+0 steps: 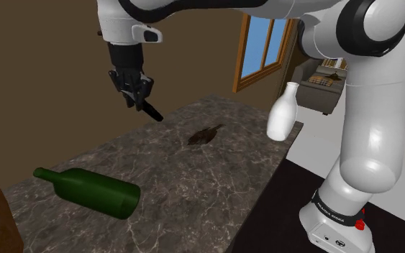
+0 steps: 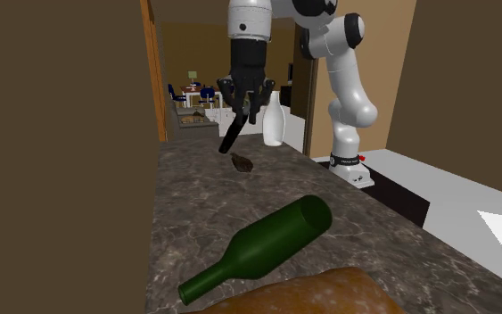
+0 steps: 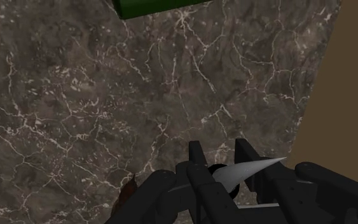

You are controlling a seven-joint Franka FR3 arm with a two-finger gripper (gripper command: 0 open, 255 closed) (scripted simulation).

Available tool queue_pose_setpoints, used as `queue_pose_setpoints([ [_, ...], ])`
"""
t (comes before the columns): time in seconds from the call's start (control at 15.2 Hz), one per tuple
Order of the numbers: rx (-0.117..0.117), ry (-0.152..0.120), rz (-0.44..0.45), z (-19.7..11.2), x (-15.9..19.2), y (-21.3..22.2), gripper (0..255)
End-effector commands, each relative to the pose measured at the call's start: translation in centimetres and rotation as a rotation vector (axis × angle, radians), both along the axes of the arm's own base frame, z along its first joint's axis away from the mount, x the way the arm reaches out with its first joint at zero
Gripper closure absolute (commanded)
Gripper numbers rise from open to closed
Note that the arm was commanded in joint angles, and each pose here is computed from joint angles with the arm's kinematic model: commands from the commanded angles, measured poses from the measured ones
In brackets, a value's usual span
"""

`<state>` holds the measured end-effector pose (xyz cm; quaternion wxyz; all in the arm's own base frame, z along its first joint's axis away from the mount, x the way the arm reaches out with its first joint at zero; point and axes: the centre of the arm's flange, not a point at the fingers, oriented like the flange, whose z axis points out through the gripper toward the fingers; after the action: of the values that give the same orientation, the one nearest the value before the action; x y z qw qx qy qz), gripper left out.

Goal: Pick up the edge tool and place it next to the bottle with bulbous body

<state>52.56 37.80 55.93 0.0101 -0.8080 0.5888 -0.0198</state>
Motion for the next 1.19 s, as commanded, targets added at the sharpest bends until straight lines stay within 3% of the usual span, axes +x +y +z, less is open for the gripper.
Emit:
queue_pose_setpoints([
  [0.0, 0.000, 0.000, 0.000, 1.1, 0.0, 0.0, 255],
  [1.12, 0.000, 0.000, 0.000, 9.3, -0.4, -1.2, 255],
])
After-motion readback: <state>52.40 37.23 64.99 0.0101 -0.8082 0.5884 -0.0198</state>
